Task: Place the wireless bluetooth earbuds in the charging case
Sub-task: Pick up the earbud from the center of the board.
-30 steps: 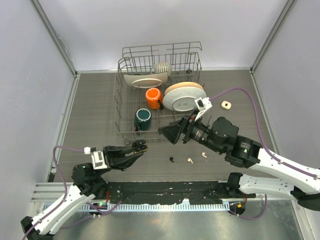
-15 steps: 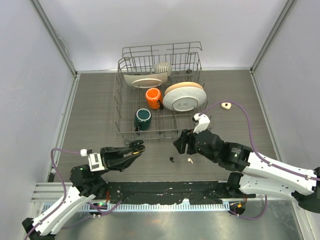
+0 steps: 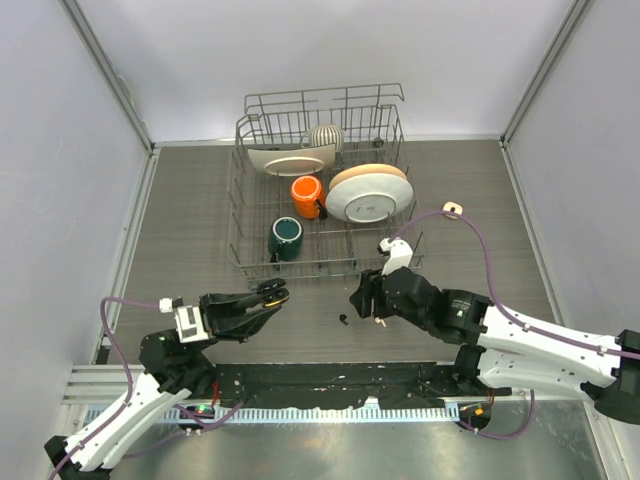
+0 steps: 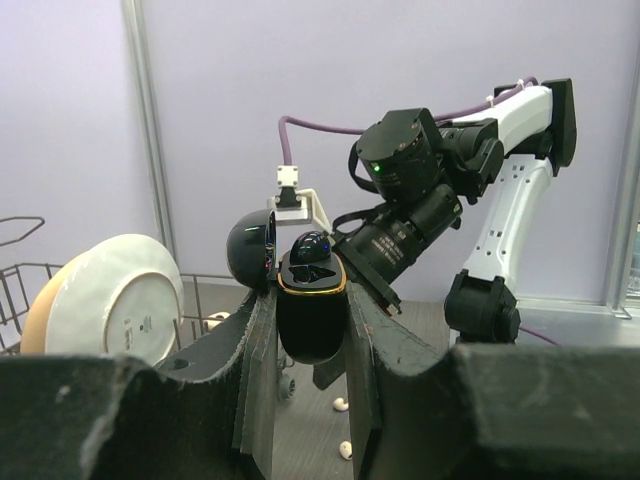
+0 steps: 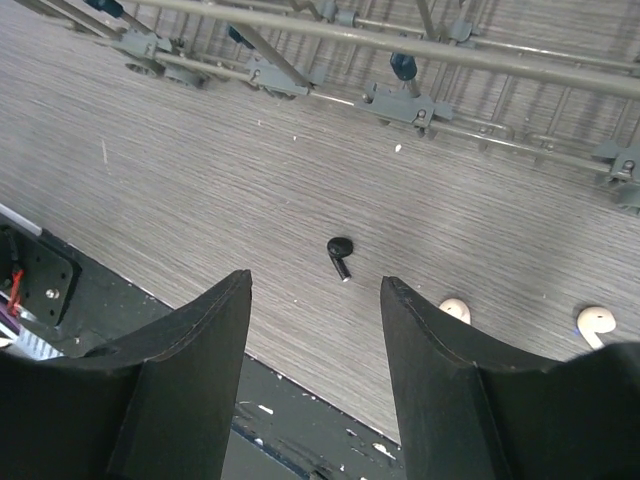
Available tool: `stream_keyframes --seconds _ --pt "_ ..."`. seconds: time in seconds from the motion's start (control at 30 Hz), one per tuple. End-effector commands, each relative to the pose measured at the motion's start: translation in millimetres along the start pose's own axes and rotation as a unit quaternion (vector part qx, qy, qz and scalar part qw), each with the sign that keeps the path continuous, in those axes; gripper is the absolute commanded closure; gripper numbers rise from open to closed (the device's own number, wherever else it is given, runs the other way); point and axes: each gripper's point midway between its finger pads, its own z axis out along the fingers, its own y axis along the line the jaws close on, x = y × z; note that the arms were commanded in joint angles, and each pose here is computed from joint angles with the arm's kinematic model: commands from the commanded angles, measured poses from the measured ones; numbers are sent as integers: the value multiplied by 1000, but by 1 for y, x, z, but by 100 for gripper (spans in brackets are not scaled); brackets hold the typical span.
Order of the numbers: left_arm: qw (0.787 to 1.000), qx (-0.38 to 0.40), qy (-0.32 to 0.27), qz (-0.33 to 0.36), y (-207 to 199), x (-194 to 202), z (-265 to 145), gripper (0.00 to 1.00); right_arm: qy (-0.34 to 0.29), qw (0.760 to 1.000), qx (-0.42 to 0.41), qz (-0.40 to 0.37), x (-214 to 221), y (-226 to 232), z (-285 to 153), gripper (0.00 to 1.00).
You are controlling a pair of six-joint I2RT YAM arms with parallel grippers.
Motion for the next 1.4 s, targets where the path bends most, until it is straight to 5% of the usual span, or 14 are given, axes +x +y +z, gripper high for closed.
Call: stream_keyframes --seconds 0.0,0.67,1.37 --pt "999 -18 27 -17 6 43 -18 100 5 1000 -3 -7 1 6 11 42" --pt "999 -27 27 -13 9 43 -19 100 105 991 22 -75 62 1 73 48" --pt "999 -32 35 -15 11 47 -20 100 112 989 43 -88 79 -8 96 52"
